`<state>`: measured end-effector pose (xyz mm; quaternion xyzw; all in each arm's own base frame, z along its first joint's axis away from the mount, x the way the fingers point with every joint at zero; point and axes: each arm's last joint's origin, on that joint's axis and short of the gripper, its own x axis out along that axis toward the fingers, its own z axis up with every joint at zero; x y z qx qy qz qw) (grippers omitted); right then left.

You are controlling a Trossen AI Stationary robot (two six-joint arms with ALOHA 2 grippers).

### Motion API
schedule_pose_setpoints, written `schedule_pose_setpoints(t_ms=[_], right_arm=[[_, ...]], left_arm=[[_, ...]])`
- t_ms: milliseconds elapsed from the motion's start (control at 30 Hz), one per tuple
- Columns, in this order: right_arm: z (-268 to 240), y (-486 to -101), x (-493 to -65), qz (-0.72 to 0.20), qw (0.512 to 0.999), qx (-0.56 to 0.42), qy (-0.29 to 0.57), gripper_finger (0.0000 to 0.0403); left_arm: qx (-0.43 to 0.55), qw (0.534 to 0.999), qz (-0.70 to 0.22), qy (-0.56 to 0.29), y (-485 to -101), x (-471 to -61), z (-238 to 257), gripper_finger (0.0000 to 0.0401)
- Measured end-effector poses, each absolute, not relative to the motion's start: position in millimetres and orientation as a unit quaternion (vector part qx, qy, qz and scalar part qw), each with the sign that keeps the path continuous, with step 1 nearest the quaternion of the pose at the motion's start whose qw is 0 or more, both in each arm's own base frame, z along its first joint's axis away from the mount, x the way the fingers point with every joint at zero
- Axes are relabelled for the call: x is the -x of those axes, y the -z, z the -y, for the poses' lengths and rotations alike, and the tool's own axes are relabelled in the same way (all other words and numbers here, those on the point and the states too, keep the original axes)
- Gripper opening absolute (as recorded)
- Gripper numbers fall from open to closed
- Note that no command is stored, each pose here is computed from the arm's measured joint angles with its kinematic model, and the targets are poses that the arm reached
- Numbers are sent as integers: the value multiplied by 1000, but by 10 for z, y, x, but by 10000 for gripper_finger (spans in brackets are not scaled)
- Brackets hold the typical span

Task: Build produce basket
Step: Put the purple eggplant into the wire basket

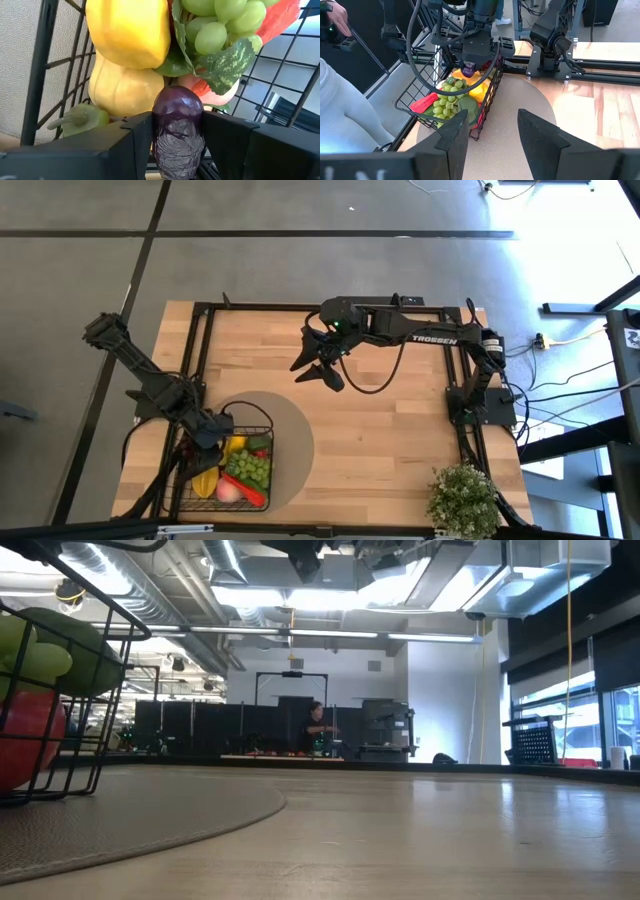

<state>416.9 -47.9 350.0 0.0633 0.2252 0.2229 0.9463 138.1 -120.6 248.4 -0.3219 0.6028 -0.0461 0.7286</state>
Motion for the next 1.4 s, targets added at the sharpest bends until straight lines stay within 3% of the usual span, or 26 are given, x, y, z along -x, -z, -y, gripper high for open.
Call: schedule_pose_setpoints(t_ms=[267,533,833,1133,1400], right_arm=[[479,-3500,-4169,-225,946,-63,-223,163],[479,-3500,-4169,-225,946,-63,-223,163],[479,-3500,-4169,-225,946,-61,-223,163],[480,-3503,-4167,-225,947,-61,-223,163],[480,-3502,-4167,-225,947,-61,-223,163]], left_arm=[[326,728,-602,42,-2484,-1384,1202,155],[328,735,-592,26,-2483,-1392,1194,120],[318,743,-588,28,-2482,-1395,1191,156],[358,725,-589,8,-2495,-1398,1183,156],[373,732,-569,51,-2685,-1329,1146,156]])
